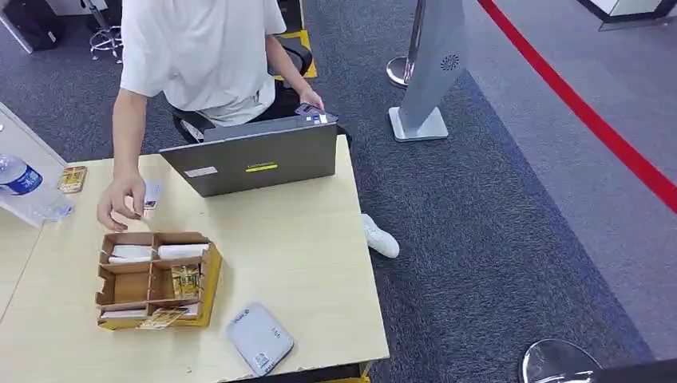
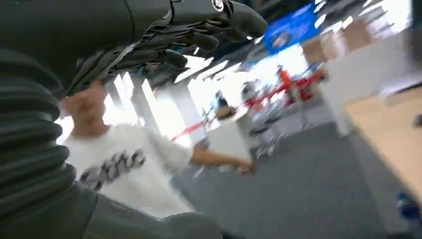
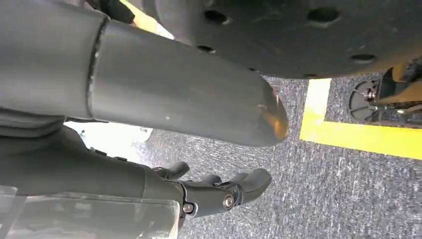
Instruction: Pass the card to the sensor for recognition and then transmit it.
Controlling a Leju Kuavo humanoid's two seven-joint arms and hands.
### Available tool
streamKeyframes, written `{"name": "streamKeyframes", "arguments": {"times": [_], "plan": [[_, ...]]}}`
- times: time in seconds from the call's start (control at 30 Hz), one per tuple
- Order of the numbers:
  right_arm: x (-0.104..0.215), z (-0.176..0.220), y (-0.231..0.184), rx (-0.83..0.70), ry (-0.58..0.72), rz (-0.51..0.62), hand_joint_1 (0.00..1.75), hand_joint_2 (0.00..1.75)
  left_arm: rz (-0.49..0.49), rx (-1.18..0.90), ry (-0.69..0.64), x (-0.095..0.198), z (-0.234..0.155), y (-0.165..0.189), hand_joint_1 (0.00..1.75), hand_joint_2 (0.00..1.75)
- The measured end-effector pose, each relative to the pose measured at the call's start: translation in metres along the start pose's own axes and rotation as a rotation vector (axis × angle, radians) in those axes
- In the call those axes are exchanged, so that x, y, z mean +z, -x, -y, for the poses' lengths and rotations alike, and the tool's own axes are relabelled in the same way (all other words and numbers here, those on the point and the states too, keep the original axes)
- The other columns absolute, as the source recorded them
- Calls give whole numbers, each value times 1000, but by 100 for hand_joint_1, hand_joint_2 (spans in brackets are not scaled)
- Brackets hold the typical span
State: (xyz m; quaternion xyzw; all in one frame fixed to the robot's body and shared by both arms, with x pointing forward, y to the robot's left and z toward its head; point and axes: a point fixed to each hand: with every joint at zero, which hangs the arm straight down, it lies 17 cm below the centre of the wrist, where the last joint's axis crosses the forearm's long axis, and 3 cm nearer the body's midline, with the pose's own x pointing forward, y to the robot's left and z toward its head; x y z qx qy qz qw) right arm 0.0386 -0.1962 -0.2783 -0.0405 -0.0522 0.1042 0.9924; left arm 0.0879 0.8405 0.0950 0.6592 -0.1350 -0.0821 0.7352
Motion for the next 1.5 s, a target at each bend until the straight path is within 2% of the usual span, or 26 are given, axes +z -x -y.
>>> {"name": "streamKeyframes", "arguments": {"times": [0.07,0.2,0.33,0.47,0.63,0.77,0.87,1.03,1.07,1.13,1.17,1.2,1.23,1.37,1.4,1.5], "plan": [[0,0,0,-1,0,5,0,0,-175,167,60,18,37,44,0,175],[0,0,0,-9,-1,11,0,0,-390,512,196,69,124,73,0,175],[0,0,-1,-14,-2,16,0,0,-544,711,344,137,217,71,0,175],[0,0,-1,-19,1,16,0,0,-659,773,538,218,303,51,0,175],[0,-1,-1,-14,-5,17,0,0,-697,731,856,329,383,1,0,175],[0,-3,-1,-8,-18,14,0,0,-650,697,1086,411,418,-47,0,175],[0,-2,-1,-7,-17,14,0,0,-639,696,1168,446,427,-68,0,175],[0,-1,0,-7,-16,14,0,0,-639,685,1223,469,432,-77,0,175],[0,-1,0,-8,-15,14,0,0,-633,679,1235,473,433,-78,0,0],[0,-1,-1,-8,-17,14,0,0,-586,635,1295,488,435,-85,0,0],[0,-1,-1,-9,-17,15,0,0,-559,604,1321,496,436,-88,0,175],[0,-1,-2,-10,-17,16,0,0,-537,578,1346,506,437,-92,0,175],[0,-1,-2,-10,-17,17,0,175,-524,559,1365,514,438,-95,0,175],[0,1,-2,-24,-11,9,0,175,-492,515,1420,543,440,-108,0,175],[-1,2,-2,-31,-8,10,0,0,-484,511,1426,546,440,-110,0,0],[-1,7,-2,-51,-2,11,0,0,-462,500,1429,547,440,-114,0,0]]}}
